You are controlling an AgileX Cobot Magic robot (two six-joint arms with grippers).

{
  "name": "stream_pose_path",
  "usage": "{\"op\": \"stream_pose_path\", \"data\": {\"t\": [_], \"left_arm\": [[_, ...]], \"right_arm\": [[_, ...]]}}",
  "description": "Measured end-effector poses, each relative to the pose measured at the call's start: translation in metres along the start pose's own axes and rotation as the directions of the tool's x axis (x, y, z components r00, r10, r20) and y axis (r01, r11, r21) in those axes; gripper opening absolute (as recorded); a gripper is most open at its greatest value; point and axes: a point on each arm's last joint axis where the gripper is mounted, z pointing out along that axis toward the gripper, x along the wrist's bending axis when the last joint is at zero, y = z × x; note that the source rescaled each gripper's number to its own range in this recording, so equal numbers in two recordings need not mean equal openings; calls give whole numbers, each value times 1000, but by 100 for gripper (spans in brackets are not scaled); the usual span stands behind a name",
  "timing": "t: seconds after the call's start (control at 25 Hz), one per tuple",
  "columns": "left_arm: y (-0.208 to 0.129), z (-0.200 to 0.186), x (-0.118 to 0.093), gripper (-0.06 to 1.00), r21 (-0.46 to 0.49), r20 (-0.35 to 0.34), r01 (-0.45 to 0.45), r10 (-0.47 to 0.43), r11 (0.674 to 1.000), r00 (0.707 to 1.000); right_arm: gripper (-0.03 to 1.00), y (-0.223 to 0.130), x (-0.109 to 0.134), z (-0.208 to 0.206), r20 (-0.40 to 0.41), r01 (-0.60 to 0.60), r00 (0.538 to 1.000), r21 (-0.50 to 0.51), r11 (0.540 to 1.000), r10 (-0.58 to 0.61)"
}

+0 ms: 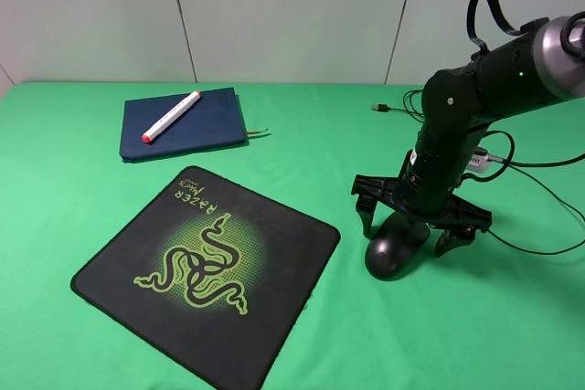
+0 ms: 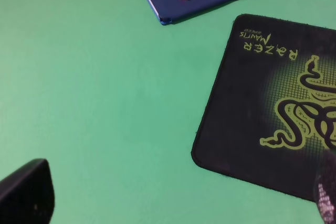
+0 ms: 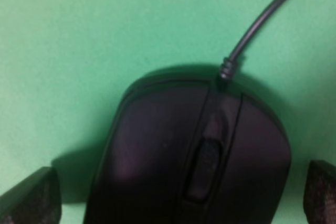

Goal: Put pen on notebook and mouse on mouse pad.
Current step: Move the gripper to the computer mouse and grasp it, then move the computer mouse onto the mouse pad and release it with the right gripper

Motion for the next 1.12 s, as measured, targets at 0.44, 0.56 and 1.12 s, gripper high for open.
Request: {"op": "stream_pose_path", "data": {"t": [0.44,0.56,1.12], "left_arm": [[0,0,0,100,0,0,0,0,1000,1000],[0,0,0,100,0,0,0,0,1000,1000],[0,0,0,100,1,-5,-2,2,1000,1000]], "right_arm": [[1,0,0,0,-1,-3,1000,-1,1000,3],[1,0,0,0,-1,-3,1000,-1,1000,3],[1,-3,-2,-30,-48,22,999,-46,999,-24]]}}
